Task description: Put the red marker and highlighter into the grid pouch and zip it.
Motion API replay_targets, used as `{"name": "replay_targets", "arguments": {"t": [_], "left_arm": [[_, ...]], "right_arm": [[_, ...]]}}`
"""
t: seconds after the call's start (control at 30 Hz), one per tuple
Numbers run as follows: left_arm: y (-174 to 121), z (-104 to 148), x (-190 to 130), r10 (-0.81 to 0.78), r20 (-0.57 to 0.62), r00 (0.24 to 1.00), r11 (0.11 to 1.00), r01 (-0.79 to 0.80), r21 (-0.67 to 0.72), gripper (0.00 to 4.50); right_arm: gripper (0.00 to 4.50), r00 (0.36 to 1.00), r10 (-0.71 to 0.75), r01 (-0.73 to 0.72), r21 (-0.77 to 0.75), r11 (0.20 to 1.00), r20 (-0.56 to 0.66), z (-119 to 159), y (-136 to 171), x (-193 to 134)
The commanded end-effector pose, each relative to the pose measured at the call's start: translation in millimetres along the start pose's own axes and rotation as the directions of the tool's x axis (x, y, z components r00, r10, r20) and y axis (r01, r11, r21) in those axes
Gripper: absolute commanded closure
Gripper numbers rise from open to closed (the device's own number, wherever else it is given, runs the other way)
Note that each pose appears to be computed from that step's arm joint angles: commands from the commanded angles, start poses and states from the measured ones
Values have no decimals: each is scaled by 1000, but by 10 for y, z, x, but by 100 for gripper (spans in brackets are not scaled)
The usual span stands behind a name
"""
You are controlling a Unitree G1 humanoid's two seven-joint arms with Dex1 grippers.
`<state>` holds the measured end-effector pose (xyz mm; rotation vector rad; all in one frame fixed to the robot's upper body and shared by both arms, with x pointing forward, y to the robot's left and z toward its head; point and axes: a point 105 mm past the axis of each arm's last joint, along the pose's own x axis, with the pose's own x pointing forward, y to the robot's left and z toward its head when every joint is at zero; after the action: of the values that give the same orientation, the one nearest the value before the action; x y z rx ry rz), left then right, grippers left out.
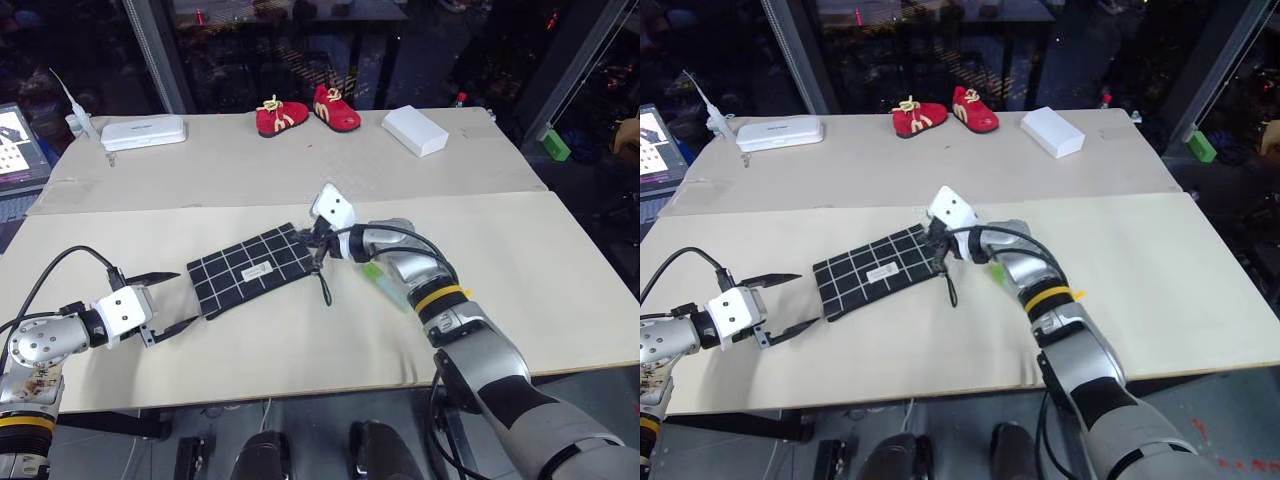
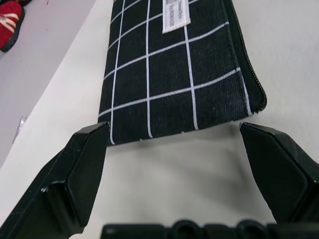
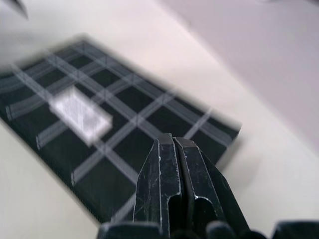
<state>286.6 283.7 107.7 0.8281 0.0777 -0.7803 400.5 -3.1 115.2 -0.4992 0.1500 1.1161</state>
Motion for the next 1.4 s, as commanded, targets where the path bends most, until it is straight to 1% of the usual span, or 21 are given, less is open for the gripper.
{"name": "replay_targets", "arguments": {"t": [0.03, 0.13, 0.23, 0.47, 0.57, 0.73, 0.87, 0.97, 1.17, 1.27, 1.4], "left_arm": [[120, 67, -40, 29, 19, 999, 999, -29, 22, 0], [133, 46, -49, 22, 7, 1000, 999, -22, 31, 0], [127, 32, -45, 3, -2, 1000, 999, -3, 47, 0], [18, 11, -3, -111, -36, 993, 981, 115, 156, 0], [-4, -10, 11, -132, -47, 990, 971, 139, 195, 0], [37, 56, 180, -97, 7, 995, 959, 92, 269, 0], [172, 144, 284, -9, 67, 998, 937, -15, 349, 0], [220, 203, 343, 21, 112, 993, 930, -61, 363, 0], [179, 163, 381, 19, 128, 992, 926, -66, 372, 0], [175, 184, 414, 31, 155, 987, 927, -87, 364, 0], [64, 208, 470, -3, 190, 982, 935, -64, 348, 0]], "right_arm": [[446, 997, 31, -36, -66, 997, -77, -210, 118, 32], [446, 988, 32, -51, -122, 991, -149, -383, 170, 39], [446, 983, -1, -31, -170, 985, -184, -449, 136, 31], [446, 988, -27, 0, -180, 984, -149, -339, 55, 26], [446, 989, -28, 2, -179, 984, -142, -310, 45, 33], [446, 993, -25, 5, -167, 986, -119, -258, 48, 48], [446, 993, 11, -34, -195, 980, -122, -260, 103, 38], [446, 992, 32, -58, -207, 977, -126, -267, 133, 21], [446, 992, 14, -40, -205, 978, -127, -259, 81, -5], [446, 992, 16, -42, -206, 978, -126, -252, 85, 1], [446, 992, 17, -43, -205, 978, -126, -250, 88, 9]]}}
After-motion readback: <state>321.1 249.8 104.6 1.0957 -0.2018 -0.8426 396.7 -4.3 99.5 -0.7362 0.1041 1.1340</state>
